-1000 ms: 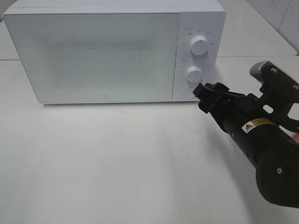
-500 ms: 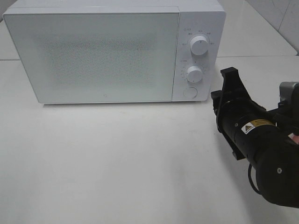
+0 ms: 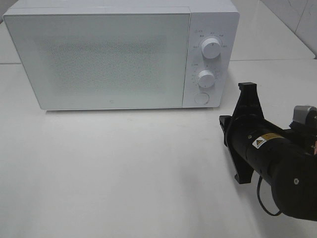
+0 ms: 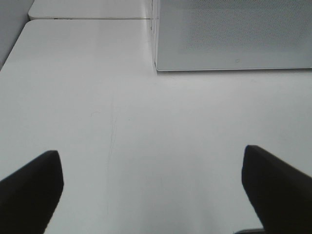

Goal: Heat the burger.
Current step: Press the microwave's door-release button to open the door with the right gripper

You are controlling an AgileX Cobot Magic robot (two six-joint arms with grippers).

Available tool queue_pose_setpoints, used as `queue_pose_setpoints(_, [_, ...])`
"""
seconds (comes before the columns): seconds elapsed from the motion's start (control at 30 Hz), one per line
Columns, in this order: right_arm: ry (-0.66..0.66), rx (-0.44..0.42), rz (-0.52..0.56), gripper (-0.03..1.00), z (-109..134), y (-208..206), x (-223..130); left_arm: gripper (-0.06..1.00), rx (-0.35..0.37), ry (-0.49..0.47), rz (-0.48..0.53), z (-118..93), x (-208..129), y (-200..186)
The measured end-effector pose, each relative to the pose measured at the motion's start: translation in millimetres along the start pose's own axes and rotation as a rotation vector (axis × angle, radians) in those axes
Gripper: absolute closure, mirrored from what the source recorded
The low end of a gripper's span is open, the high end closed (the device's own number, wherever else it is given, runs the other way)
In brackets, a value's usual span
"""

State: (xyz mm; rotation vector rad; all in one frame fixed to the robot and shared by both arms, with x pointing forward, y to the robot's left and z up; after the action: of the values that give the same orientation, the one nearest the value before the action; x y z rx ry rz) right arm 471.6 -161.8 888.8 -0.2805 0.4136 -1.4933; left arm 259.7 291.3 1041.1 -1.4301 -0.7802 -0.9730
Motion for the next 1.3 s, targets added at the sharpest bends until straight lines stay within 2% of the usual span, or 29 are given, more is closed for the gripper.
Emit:
queue_pose_setpoints(0.53, [-0.020,-0.022,-0.016,0.96,-9.2,18.2,-10.0,0.04,0.000,0.000,0.000,0.0,0.0,0.0])
queue_pose_setpoints(1.13, [0.024,-0.006,-0.036,0.96,12.3,76.2,-11.8,0.04,0.000,0.000,0.000,0.0,0.0,0.0])
queue_pose_setpoints(1.3, [0.026,-0.017,-0.045,0.96,11.7,89.6,-9.5,0.04,0.000,0.000,0.000,0.0,0.0,0.0])
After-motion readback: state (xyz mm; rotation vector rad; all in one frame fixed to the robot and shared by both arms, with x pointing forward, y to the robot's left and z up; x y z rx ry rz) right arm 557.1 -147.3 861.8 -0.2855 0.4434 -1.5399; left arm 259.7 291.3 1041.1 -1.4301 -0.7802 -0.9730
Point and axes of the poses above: a point on each arm's last joint axis where the gripper is mounted, y pointing out along that axis toward the gripper, z along the wrist's bending axis when the last joint is at zero, x = y × z, the point moved 3 cm from there along y, pointing out along that axis toward the gripper, and after that the axes turned 4 degrees about y, right-handed, at the moved point
